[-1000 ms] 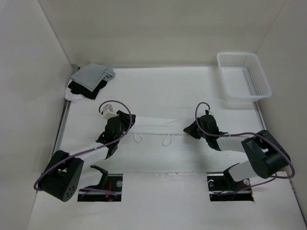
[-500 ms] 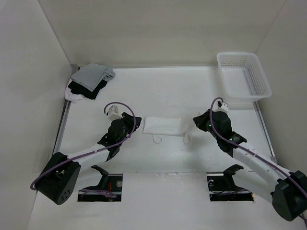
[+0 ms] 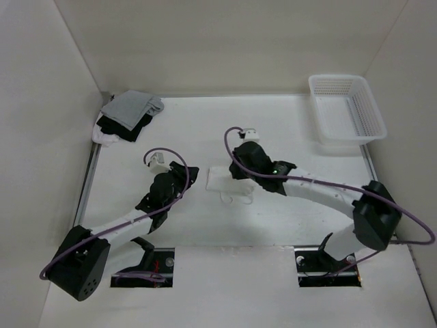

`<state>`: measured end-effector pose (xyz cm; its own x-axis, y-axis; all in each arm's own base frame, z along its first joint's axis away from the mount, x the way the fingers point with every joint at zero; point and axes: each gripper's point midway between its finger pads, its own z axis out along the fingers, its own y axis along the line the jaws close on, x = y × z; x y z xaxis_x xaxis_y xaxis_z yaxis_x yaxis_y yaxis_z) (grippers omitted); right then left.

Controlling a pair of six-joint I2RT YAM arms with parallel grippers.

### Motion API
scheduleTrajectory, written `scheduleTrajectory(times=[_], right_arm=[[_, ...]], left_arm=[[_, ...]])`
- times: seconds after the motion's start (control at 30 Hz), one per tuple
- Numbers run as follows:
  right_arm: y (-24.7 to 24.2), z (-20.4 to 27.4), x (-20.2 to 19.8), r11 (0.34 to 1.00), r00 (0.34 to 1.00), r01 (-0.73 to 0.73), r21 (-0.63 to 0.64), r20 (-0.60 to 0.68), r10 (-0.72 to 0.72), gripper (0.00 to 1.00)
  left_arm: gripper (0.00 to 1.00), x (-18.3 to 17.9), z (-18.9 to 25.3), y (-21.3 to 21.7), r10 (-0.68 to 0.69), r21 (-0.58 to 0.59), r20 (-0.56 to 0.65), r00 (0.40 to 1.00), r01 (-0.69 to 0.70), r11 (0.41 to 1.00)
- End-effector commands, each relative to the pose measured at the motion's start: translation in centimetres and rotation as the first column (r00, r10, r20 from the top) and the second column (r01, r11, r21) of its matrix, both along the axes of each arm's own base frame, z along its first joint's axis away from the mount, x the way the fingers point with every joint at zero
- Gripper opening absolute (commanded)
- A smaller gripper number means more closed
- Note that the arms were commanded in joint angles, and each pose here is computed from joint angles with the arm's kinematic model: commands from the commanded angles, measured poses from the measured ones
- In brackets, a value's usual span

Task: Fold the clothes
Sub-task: Fold the tank top

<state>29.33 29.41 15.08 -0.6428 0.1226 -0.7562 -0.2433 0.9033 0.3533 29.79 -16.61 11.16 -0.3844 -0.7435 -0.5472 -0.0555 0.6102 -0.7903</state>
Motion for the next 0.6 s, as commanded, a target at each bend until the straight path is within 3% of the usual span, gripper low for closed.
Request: scheduleTrajectory(times=[0.0, 0.13, 0.27, 0.37, 0.5, 0.57], right_arm=[[3.7, 0.2, 0.2, 0.996, 0.998, -0.060, -0.067, 0.009, 0.061, 0.10], [7.6, -2.2, 0.6, 0.989, 0.995, -0.100, -0.109, -0.038, 0.096, 0.13], [10.9, -3.8, 0.5, 0.989, 0.992, -0.111, -0.095, -0.067, 0.105, 0.38], [11.0, -2.7, -0.3, 0.992, 0.992, -0.116, -0.056, -0.046, 0.113, 0.48], [8.3, 0.0, -2.1, 0.994, 0.994, -0.109, 0.033, 0.016, 0.108, 0.48], [5.8, 1.1, -1.9, 0.993, 0.996, -0.074, 0.097, 0.052, 0.069, 0.38]], left_arm=[[0.36, -0.2, 1.0, 0.5, 0.010, -0.036, 0.033, 0.999, -0.008, 0.999], [0.36, -0.3, 0.8, 1.3, 0.027, -0.040, 0.037, 0.999, -0.025, 0.999], [0.37, -0.3, 1.2, 1.8, 0.037, -0.052, 0.050, 0.998, -0.035, 0.998], [0.38, -0.2, 1.6, 1.6, 0.026, -0.046, 0.050, 0.998, -0.024, 0.999], [0.38, 0.1, 2.2, 0.3, -0.007, -0.029, 0.055, 0.998, 0.009, 1.000], [0.38, 0.5, 2.6, -1.3, -0.043, -0.016, 0.056, 0.998, 0.044, 0.999]])
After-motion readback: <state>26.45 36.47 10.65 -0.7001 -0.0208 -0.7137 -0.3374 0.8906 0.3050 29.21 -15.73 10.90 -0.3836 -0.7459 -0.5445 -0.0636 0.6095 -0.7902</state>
